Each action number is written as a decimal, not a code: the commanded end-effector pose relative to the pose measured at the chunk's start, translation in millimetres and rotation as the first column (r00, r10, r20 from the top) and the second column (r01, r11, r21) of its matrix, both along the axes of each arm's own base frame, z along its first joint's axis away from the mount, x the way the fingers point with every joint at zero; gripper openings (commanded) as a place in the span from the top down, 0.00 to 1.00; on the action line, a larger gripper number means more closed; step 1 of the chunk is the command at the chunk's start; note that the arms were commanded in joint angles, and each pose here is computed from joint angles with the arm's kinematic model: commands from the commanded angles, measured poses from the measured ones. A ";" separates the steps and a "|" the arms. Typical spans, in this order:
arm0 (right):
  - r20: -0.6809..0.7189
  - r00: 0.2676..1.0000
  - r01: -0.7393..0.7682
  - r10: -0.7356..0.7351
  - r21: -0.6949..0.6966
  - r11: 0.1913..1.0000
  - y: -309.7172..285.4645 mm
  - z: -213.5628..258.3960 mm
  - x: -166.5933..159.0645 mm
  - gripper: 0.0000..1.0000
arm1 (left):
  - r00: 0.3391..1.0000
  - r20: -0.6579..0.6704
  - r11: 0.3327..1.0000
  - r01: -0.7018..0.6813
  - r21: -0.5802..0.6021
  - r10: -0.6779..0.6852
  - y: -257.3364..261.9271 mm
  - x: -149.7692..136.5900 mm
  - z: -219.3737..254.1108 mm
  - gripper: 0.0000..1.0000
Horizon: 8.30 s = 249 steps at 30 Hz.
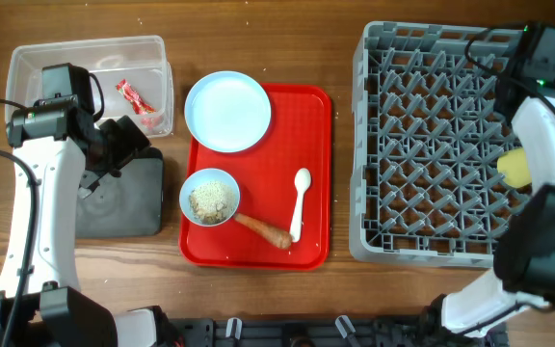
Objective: Sort waste into correct bins and load items into the dishwasher rack
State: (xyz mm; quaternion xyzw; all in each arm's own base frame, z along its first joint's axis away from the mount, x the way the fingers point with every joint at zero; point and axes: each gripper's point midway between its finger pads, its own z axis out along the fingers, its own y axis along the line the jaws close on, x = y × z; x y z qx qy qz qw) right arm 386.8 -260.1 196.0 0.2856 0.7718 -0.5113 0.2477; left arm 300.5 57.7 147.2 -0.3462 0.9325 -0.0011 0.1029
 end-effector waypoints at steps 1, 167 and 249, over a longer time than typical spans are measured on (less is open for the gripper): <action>-0.062 0.995 -0.075 0.079 0.069 0.995 14.1 -33.6 19.0 0.96 | 1.000 0.013 1.000 -0.011 -0.009 0.011 -0.7 -1.1 2.9 0.01; 0.298 0.402 -0.539 0.866 0.841 -0.039 419.2 -49.0 -60.9 0.00 | 0.804 -0.202 0.825 0.563 -0.049 -0.560 -207.5 -4.3 -117.2 0.96; 0.276 0.470 -0.507 0.838 0.862 0.001 414.3 -51.8 -65.6 0.00 | 0.496 0.855 0.600 0.641 -0.478 0.150 8.4 5.1 42.1 0.96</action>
